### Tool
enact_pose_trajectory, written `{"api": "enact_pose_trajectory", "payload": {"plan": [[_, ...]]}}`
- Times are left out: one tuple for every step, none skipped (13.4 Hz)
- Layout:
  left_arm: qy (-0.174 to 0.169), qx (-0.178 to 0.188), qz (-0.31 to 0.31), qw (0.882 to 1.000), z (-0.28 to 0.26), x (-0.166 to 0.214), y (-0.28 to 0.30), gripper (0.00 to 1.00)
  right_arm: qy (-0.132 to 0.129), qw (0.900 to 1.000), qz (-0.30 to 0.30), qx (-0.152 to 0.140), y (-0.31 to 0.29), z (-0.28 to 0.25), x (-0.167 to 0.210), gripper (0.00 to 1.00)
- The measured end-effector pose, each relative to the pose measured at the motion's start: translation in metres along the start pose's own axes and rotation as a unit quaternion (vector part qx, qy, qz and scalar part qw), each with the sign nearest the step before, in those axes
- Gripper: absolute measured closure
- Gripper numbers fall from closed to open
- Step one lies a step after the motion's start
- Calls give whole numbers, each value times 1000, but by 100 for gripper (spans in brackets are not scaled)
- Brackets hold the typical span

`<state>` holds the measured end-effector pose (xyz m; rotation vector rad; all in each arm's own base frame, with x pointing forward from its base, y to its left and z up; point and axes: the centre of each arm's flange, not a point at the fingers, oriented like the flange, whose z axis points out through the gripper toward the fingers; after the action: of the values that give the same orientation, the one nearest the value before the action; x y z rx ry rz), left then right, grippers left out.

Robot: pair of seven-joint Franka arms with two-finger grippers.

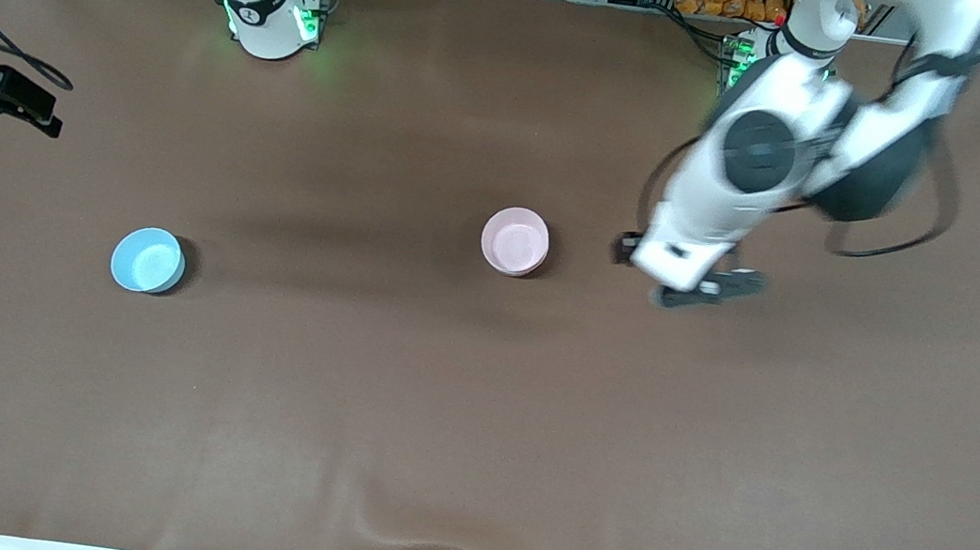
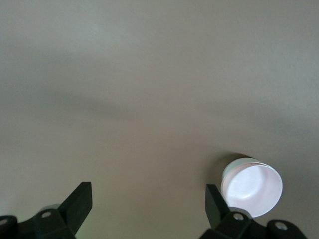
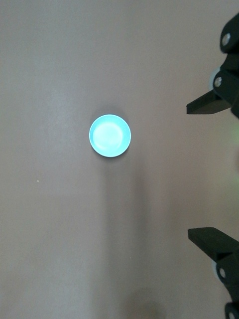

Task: Stack pink and blue bowls on white bowl
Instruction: 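Raise the left gripper away while the right gripper reaches the blue bowl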

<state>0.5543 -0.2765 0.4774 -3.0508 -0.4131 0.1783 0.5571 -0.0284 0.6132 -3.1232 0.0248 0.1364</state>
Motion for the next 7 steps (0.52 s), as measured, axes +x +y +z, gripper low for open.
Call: {"api": "enact_pose_trajectory", "payload": {"plan": [[6, -4, 0, 1000, -24, 15, -27, 0, -10, 1000, 14, 1, 16, 10, 5, 0], [14, -10, -6, 1000, -44, 29, -53, 0, -24, 999, 30, 4, 34, 25, 12, 0], [25, -17, -15, 999, -61, 41, -78, 0, -40, 998, 43, 7, 54, 43, 19, 0], [36, -23, -26, 999, -77, 51, -102, 0, -55, 997, 50, 10, 72, 61, 25, 0], [47, -29, -39, 998, -93, 58, -125, 0, -66, 996, 51, 14, 85, 78, 32, 0], [53, -30, -50, 997, -105, 62, -145, 0, -73, 996, 49, 15, 92, 93, 38, 0], [59, -31, -52, 996, -113, 66, -162, 0, -70, 996, 48, 16, 97, 110, 46, 0]]}}
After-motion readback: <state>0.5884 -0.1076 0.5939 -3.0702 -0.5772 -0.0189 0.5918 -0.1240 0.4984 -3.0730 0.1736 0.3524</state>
